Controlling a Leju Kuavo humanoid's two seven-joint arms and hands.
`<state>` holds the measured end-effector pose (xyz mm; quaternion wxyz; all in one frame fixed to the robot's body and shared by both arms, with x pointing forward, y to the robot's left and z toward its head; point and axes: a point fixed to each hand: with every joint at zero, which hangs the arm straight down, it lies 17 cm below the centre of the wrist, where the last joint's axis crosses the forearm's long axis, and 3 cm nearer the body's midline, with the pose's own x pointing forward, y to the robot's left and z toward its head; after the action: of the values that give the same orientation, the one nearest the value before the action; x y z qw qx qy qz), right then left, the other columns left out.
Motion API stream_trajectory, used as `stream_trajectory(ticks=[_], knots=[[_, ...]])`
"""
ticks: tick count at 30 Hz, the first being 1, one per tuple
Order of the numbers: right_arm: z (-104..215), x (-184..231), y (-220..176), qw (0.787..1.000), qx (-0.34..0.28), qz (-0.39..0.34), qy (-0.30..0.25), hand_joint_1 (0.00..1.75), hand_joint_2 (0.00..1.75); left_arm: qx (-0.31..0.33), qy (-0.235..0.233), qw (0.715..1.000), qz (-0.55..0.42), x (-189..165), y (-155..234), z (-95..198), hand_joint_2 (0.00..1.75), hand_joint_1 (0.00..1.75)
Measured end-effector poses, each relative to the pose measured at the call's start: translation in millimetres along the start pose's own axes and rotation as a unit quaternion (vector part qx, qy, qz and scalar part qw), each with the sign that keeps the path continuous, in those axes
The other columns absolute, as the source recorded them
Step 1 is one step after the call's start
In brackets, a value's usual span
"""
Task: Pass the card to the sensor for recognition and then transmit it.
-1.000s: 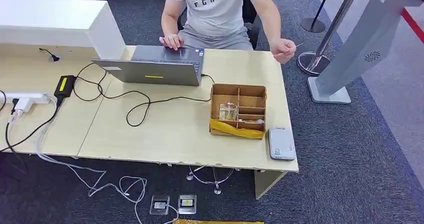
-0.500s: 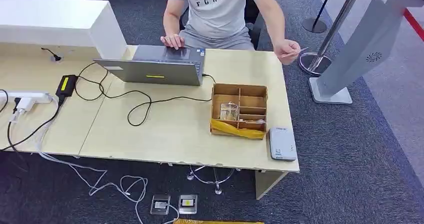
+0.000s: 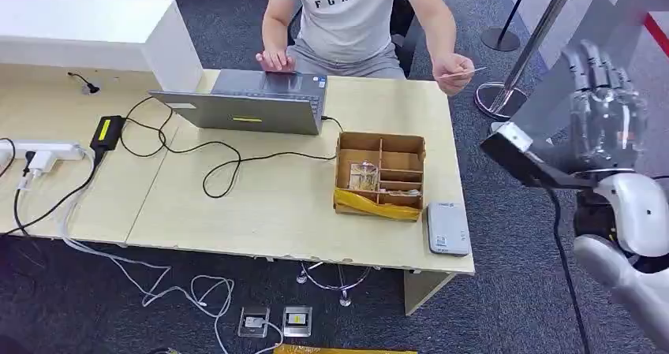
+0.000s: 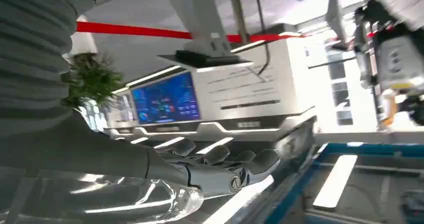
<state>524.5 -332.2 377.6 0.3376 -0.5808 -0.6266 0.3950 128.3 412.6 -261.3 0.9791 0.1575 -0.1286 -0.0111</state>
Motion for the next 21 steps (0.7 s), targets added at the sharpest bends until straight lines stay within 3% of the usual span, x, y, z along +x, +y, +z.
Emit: stream_trajectory(ticks=[8, 21], knots=[[17.4, 64.4, 42.1, 0.997, 0.044, -0.022, -0.057, 0.0, 1.75, 0.008, 0.0, 1.0, -0.021, -3.1, 10.9, -1.4, 0.0, 0.0], [30.9, 86.0, 94.6, 0.991, 0.1, -0.069, -0.051, 0.0, 1.75, 0.016, 0.012, 1.0, -0.024, -9.8, 19.6, -2.3, 0.0, 0.0]])
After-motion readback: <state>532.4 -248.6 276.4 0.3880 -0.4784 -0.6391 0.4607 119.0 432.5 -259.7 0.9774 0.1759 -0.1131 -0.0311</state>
